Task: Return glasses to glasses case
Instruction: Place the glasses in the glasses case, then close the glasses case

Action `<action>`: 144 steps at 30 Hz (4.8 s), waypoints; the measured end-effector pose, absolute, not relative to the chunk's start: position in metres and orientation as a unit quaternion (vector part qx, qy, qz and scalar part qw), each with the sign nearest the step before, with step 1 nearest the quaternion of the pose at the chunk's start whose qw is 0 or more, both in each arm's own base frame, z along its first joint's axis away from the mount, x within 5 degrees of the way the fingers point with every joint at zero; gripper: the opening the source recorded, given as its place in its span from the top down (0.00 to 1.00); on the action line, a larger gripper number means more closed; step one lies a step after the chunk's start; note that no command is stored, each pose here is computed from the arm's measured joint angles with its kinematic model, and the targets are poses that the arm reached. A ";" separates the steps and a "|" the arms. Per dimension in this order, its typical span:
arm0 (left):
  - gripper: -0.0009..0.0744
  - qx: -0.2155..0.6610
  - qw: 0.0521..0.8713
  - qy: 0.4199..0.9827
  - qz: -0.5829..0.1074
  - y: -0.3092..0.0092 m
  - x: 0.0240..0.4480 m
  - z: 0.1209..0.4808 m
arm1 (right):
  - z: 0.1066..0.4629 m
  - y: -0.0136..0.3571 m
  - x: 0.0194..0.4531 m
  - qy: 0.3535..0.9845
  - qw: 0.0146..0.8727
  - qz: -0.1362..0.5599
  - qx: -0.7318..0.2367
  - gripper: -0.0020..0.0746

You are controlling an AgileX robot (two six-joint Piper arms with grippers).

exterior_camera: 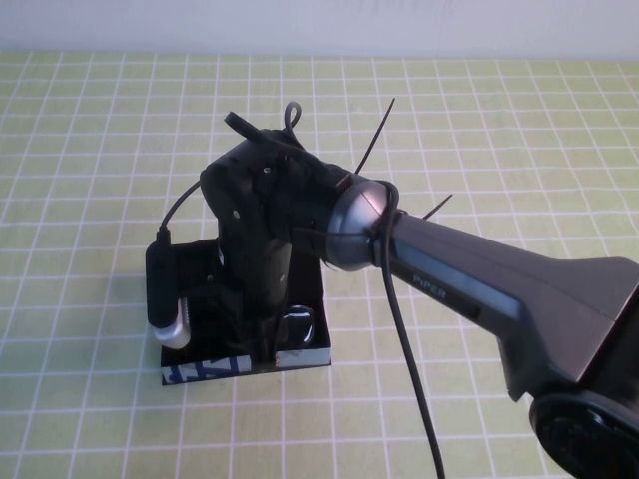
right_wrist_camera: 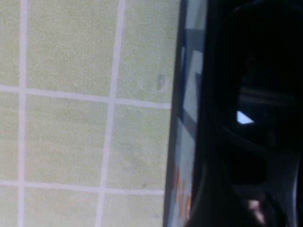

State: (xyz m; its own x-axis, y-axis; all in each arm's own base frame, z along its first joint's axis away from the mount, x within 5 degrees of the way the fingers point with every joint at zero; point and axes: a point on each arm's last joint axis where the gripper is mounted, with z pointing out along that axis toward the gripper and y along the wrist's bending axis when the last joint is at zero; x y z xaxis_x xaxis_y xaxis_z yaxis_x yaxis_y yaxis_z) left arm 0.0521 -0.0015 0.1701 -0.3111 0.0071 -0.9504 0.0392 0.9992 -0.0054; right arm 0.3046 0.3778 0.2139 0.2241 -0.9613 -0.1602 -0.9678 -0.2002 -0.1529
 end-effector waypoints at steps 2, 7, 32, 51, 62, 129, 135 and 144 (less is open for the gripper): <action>0.99 0.014 0.587 0.810 -0.014 -0.001 0.052 0.170 | 0.216 0.376 0.306 0.624 0.113 0.012 -0.774 0.54; 0.99 0.014 0.587 0.810 -0.014 -0.001 0.052 0.170 | 0.234 0.369 0.309 0.626 0.131 0.006 -0.768 0.51; 0.99 0.014 0.587 0.810 -0.014 -0.001 0.052 0.170 | 0.337 0.245 0.372 0.833 0.230 0.134 -0.485 0.99; 0.99 -0.101 0.726 0.661 -0.157 -0.003 0.056 0.208 | 0.343 0.222 0.386 0.852 0.232 0.224 -0.413 0.99; 0.99 -0.112 0.543 0.814 -0.176 -0.016 0.091 0.235 | 0.314 0.229 0.398 0.861 0.200 0.230 -0.408 0.99; 0.99 0.147 0.197 0.921 -0.303 -0.118 0.248 0.136 | 0.214 0.254 0.425 0.897 0.088 0.310 -0.303 0.99; 0.99 0.147 0.201 0.920 -0.304 -0.118 0.249 0.135 | 0.217 0.257 0.423 0.888 0.087 0.335 -0.302 0.99; 0.99 0.145 0.202 0.920 -0.303 -0.118 0.249 0.135 | 0.223 0.269 0.404 0.884 0.076 0.330 -0.322 0.99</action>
